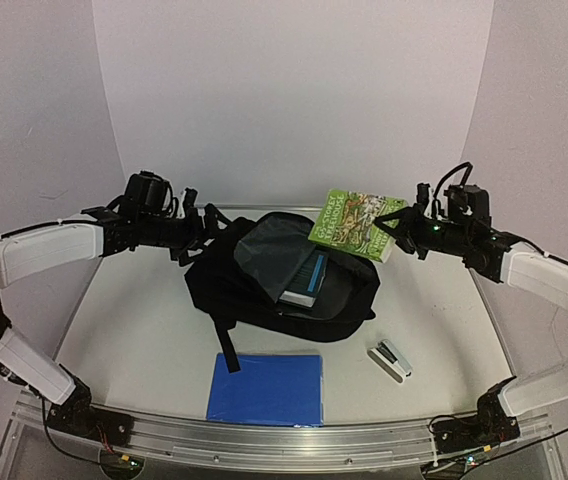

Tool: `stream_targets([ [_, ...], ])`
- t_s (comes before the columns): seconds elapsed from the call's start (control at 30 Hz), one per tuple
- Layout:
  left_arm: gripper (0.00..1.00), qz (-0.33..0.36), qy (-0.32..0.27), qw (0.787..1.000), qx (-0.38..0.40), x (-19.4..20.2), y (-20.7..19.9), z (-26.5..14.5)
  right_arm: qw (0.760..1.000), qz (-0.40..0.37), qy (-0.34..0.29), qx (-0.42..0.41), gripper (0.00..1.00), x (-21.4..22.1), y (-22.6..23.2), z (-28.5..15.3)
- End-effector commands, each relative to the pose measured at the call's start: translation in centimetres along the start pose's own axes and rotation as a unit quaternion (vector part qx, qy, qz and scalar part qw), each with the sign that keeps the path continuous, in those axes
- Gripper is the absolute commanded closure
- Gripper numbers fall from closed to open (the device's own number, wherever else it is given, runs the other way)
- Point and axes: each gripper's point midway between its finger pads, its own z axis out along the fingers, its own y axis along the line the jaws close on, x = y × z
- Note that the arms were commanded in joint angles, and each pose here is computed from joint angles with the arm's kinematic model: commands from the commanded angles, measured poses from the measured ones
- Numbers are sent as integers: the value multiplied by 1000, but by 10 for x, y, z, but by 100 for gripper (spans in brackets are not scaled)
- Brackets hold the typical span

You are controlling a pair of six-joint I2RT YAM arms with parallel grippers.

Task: Pack the student bag
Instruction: Place the book in the student bag.

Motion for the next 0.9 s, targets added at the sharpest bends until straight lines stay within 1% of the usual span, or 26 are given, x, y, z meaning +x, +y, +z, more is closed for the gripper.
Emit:
stream_targets([
  [0.0,2,-1,21,999,-27,-3,8,13,998,-9,-9,-55,100,-11,28,-15],
  [0.1,3,-13,39,999,-35,-1,17,26,998,-7,-3,-65,100,-8,31,-20],
  [0.2,5,-27,54,998,-18,1,17,37,997,-9,8,-78,100,-2,36,-24],
  [0.33,16,-35,71,997,4,3,14,50,996,-6,19,-88,100,6,37,-30],
  [0.4,18,-40,77,996,9,4,14,54,996,-4,21,-88,100,10,35,-33],
  [0.53,22,-43,77,996,28,3,11,60,996,3,27,-85,100,17,29,-35],
  [0.7,30,-45,85,995,28,2,13,69,996,13,41,-83,100,26,23,-34],
  [0.8,32,-45,83,995,28,-1,15,74,995,21,45,-82,100,30,20,-34],
  [0.87,37,-44,81,995,34,-3,13,77,995,29,48,-79,100,32,17,-33],
])
